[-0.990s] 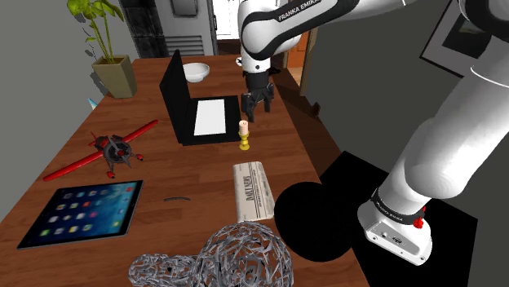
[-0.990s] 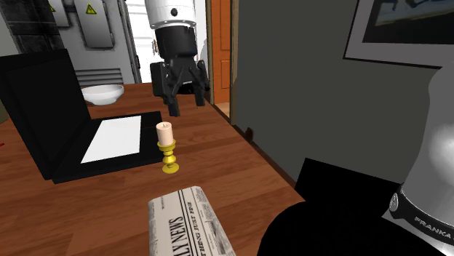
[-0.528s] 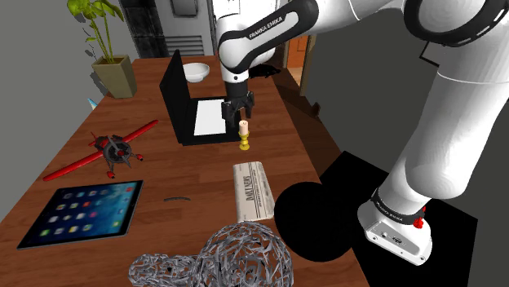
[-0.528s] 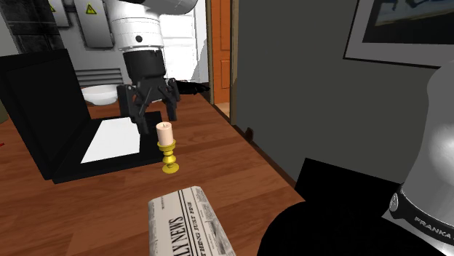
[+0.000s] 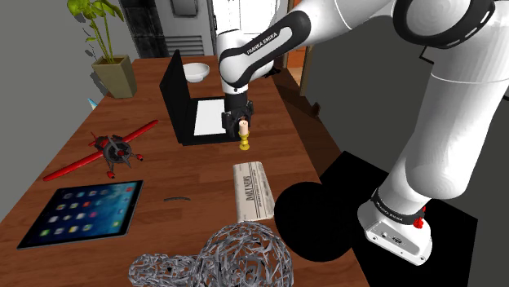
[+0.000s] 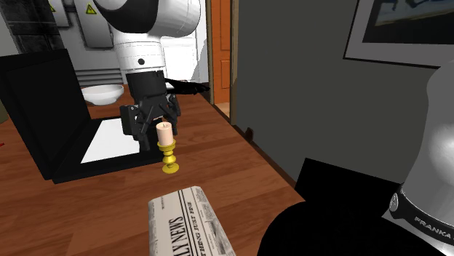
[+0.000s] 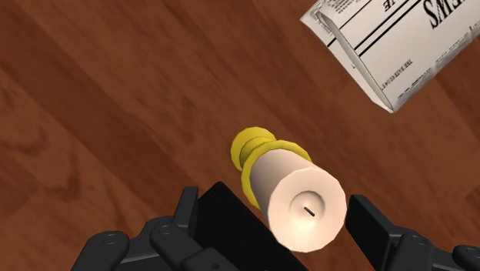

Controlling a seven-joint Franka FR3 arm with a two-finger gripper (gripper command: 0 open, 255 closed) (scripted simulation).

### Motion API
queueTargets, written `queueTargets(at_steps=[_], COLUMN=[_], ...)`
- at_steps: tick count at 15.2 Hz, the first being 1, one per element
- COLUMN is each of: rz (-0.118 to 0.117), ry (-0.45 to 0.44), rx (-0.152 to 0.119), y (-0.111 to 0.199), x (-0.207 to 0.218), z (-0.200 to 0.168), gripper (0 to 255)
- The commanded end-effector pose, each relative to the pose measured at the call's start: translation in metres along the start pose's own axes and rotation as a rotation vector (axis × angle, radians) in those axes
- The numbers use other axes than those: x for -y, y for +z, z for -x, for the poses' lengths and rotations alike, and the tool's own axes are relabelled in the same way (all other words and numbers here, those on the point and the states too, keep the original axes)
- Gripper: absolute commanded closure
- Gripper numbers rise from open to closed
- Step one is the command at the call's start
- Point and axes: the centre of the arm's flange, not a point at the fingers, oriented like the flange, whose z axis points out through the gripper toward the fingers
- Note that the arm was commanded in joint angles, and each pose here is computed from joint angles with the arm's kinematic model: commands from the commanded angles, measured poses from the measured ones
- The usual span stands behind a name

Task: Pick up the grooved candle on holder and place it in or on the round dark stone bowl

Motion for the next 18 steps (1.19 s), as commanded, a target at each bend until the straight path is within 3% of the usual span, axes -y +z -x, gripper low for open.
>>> queueTargets(at_steps=[1, 6, 7, 18], rz=[0.0, 0.0, 0.0, 0.0], ry=[0.0, 0.0, 0.0, 0.0], rx=[0.0, 0.0, 0.0, 0.0], y=[0.002, 0.002, 0.002, -0.008], x=[0.001, 0.001, 0.001, 0.001], z=[0.0, 0.0, 0.0, 0.002], gripper=[0, 0, 255, 255])
